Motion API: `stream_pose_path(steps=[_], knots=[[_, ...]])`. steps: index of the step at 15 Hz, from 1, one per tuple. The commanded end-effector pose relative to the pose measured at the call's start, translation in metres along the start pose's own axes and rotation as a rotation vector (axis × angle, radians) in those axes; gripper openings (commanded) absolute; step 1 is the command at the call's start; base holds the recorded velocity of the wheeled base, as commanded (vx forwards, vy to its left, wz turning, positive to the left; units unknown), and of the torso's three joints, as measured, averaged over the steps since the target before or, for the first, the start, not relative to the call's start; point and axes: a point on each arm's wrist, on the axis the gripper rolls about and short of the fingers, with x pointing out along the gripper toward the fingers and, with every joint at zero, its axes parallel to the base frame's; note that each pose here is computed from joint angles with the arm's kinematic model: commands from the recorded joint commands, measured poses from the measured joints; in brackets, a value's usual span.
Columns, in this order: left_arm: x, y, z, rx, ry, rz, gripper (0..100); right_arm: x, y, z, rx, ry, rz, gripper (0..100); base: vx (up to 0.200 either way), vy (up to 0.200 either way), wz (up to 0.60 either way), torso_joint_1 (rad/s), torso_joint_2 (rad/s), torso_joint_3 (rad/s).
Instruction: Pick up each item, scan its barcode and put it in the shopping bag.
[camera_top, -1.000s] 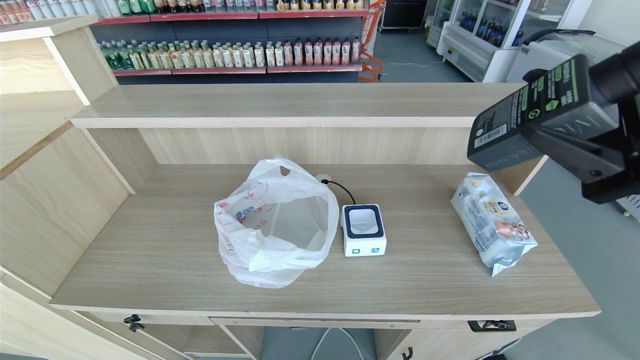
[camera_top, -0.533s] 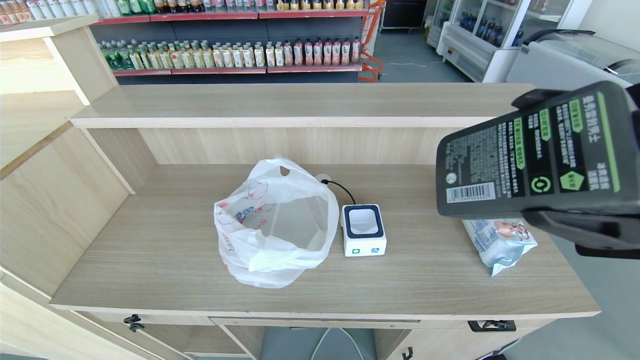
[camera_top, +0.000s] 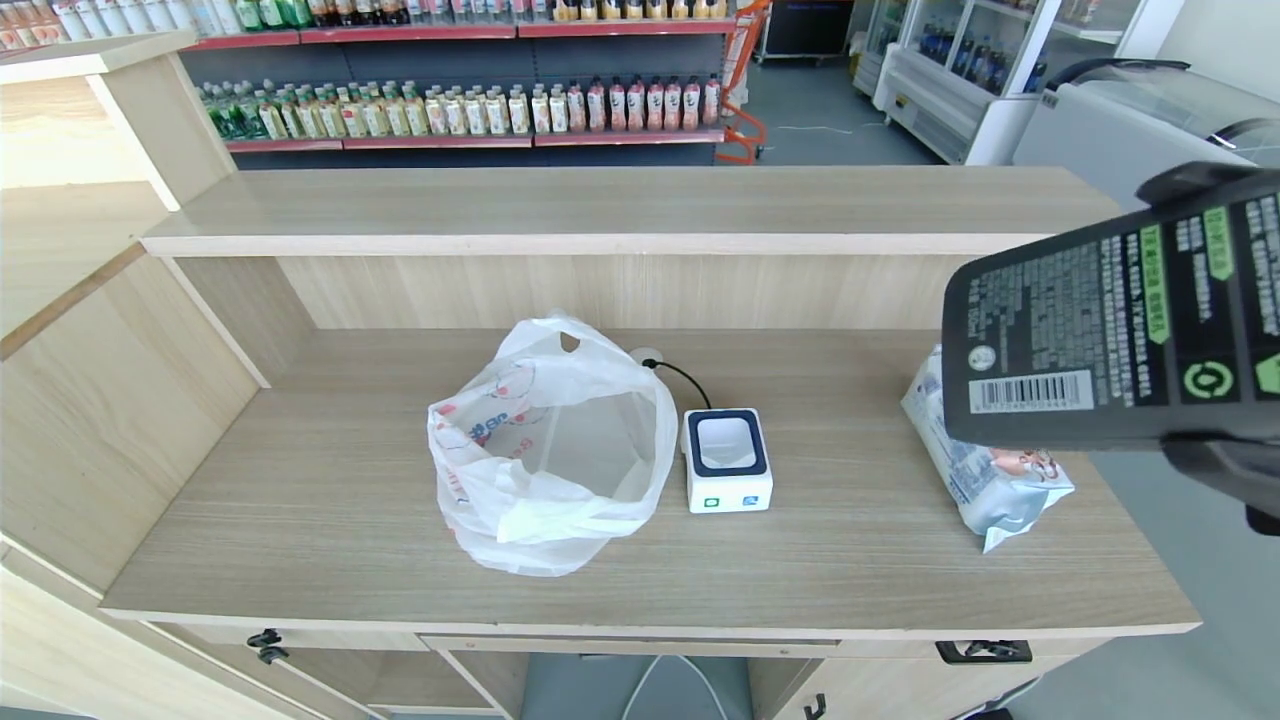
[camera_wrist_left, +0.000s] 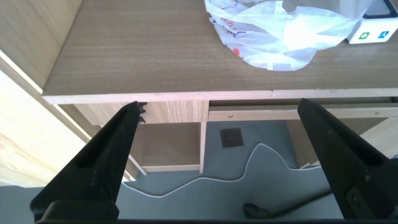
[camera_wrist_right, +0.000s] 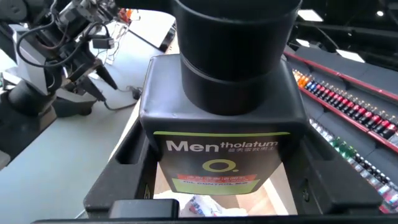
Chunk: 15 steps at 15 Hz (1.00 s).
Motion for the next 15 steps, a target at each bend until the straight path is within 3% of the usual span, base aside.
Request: stream_pose_path(steps=[1,6,10,15], knots=[[0.000,0.000,0.000,0.000,0.001,0.000,100,0.010,0.016,0.004,0.028,-0.058,0.048,0,0.000,0.000,0.00,0.000,0.00,0.000],[0.000,0.000,0.000,0.000,0.001,0.000,100,0.030,0.005,-0.037,0.048,-0.068,0.075,0,0.000,0.000,0.00,0.000,0.00,0.000],[0.000,0.000,0.000,0.000,0.001,0.000,100,0.050,0.018,-0.030,0.042,-0.155,0.137,0,0.000,0.000,0.00,0.000,0.00,0.000],[0.000,0.000,0.000,0.000,0.001,0.000,100,0.050,0.017,-0.026,-0.001,-0.158,0.136,0,0.000,0.000,0.00,0.000,0.00,0.000]])
